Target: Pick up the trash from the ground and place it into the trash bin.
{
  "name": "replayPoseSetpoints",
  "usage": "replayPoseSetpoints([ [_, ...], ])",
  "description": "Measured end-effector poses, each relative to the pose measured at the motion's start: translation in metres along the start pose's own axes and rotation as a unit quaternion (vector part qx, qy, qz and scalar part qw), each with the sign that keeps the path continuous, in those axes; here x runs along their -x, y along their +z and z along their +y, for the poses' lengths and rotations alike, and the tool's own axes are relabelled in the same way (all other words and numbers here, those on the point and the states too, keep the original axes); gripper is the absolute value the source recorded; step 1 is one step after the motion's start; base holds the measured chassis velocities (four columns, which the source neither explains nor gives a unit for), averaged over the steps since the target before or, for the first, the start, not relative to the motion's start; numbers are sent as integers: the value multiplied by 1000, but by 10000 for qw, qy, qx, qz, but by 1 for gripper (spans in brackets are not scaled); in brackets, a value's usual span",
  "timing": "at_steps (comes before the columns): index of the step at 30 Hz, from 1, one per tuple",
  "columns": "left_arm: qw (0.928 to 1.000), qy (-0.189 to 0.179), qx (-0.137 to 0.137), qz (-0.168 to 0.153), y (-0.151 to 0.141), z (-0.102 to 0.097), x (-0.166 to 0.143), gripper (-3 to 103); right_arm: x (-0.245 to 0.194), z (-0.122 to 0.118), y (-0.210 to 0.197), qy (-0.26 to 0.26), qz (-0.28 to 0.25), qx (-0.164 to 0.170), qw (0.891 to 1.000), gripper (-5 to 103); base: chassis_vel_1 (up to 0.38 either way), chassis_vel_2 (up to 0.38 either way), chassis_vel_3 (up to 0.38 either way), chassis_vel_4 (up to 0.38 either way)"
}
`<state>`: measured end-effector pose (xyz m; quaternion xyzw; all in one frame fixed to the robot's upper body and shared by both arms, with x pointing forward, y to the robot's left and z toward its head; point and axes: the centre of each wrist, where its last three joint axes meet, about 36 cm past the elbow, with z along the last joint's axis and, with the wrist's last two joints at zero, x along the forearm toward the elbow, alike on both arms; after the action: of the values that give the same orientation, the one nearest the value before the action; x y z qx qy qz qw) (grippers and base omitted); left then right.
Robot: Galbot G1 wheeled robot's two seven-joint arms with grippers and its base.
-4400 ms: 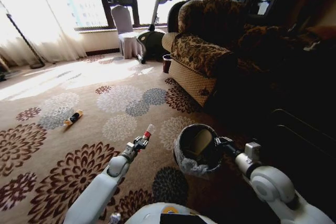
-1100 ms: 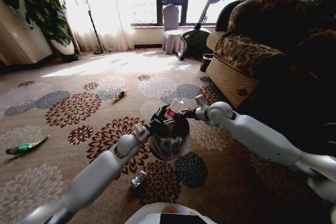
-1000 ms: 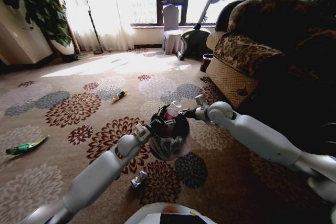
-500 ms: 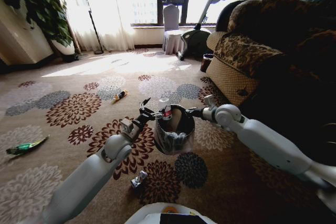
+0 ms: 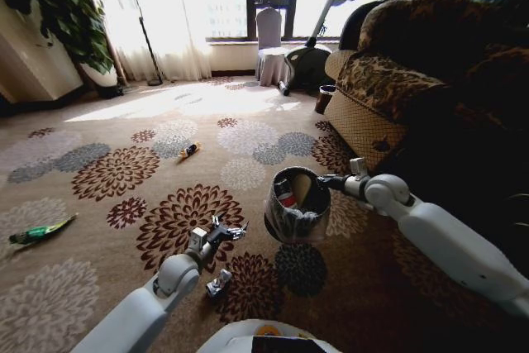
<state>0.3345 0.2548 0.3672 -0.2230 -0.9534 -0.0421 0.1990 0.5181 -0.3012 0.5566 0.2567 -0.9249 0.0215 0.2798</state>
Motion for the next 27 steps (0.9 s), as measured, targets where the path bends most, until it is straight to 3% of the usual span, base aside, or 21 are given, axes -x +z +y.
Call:
replayPoseSetpoints([
  [7,9988,-32,-129,468,33,-7,-13,100,0,-3,-2,46,-23,-11,10000,2,0,0,0,0],
  [12,9974,30,-174,704,58,2,-30,100,-3,-7,4,114,-30,19,9999,2,0,0,0,0],
  [17,9982,151,-155,566,76,12,-47,100,-8,-15,12,211,-59,21,9998,2,0,0,0,0],
  [22,9995,52,-177,245,87,0,-48,100,-16,-18,21,359,-225,-35,9991,2,0,0,0,0],
  [27,9997,70,-206,146,78,-7,-46,100,-26,-14,32,329,-214,-69,9992,2,0,0,0,0],
])
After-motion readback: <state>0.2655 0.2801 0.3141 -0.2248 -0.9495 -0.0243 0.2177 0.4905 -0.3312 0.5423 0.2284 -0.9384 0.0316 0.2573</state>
